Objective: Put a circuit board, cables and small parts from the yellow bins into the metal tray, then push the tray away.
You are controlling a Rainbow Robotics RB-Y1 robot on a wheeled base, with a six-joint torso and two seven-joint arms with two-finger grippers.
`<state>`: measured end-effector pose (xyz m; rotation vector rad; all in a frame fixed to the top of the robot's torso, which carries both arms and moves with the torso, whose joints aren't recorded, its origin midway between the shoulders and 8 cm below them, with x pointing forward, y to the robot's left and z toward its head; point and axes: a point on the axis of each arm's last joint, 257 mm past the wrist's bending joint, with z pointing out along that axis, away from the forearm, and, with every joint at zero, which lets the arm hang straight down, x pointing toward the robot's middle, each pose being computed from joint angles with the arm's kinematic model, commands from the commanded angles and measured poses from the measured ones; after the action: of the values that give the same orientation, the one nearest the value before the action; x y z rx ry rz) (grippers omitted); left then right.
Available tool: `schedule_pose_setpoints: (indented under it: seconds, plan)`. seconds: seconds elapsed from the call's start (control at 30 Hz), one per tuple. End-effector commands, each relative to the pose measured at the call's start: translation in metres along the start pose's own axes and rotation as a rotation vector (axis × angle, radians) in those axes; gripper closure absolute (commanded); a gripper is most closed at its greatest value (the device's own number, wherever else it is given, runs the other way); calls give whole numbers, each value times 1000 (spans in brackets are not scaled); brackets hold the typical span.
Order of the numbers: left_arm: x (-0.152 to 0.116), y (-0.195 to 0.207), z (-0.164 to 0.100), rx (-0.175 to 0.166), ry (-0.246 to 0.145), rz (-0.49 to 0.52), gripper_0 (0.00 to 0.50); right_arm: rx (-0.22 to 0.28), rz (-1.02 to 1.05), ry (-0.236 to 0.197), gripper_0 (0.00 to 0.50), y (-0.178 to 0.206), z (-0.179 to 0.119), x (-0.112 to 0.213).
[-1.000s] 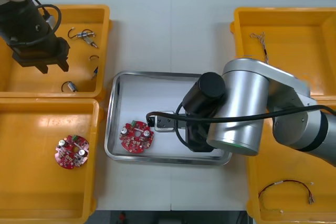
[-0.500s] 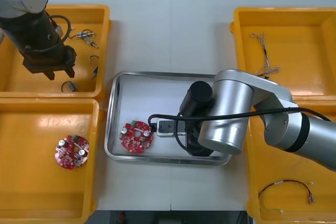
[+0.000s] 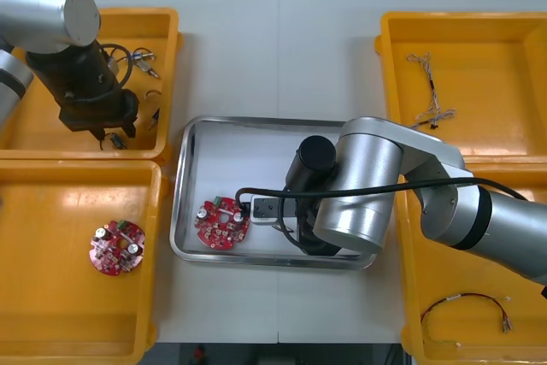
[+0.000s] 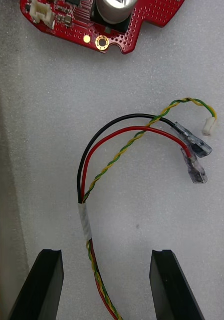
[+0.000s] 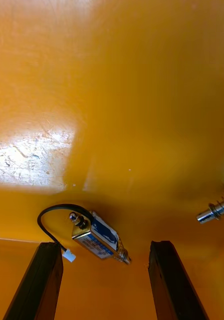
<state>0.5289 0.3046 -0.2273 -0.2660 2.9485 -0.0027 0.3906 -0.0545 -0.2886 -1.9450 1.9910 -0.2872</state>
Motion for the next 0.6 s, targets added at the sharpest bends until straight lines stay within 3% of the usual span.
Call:
schedule_pose_setpoints:
  seconds: [0.03, 0.2, 0.33, 0.37, 0.4, 0.43, 0.47, 0.5, 0.53, 0.6]
  plan:
    - [-18, -17, -11, -8, -51, 124, 0, 16, 4, -39, 0, -10, -11, -14]
    - [-19, -14, -7, -7, -47, 120, 0, 28, 50, -39, 0, -26, -30, -9]
    - [-18, -15, -5, -6, -45, 120, 0, 26, 96, -15, 0, -37, -48, 1]
    - [-18, -14, -5, -7, -45, 119, 28, 24, 110, -6, 0, -39, -53, 4]
    - [-17, -15, -4, -5, -43, 120, 95, 23, 117, 0, 0, -40, -56, 6]
    - [-17, -14, -4, -3, -44, 115, 227, 24, 133, 4, 0, -44, -62, 10]
    - [-16, -15, -2, -1, -42, 116, 293, 26, 140, 10, 0, -46, -65, 13]
    - [-16, -15, -1, 1, -43, 113, 421, 24, 154, 18, 0, -48, -71, 16]
    - [-16, -15, -1, 2, -45, 113, 497, 26, 170, 30, 0, -51, -78, 23]
    - [-16, -12, 0, -3, -43, 113, 500, 32, 189, 36, 0, -55, -87, 28]
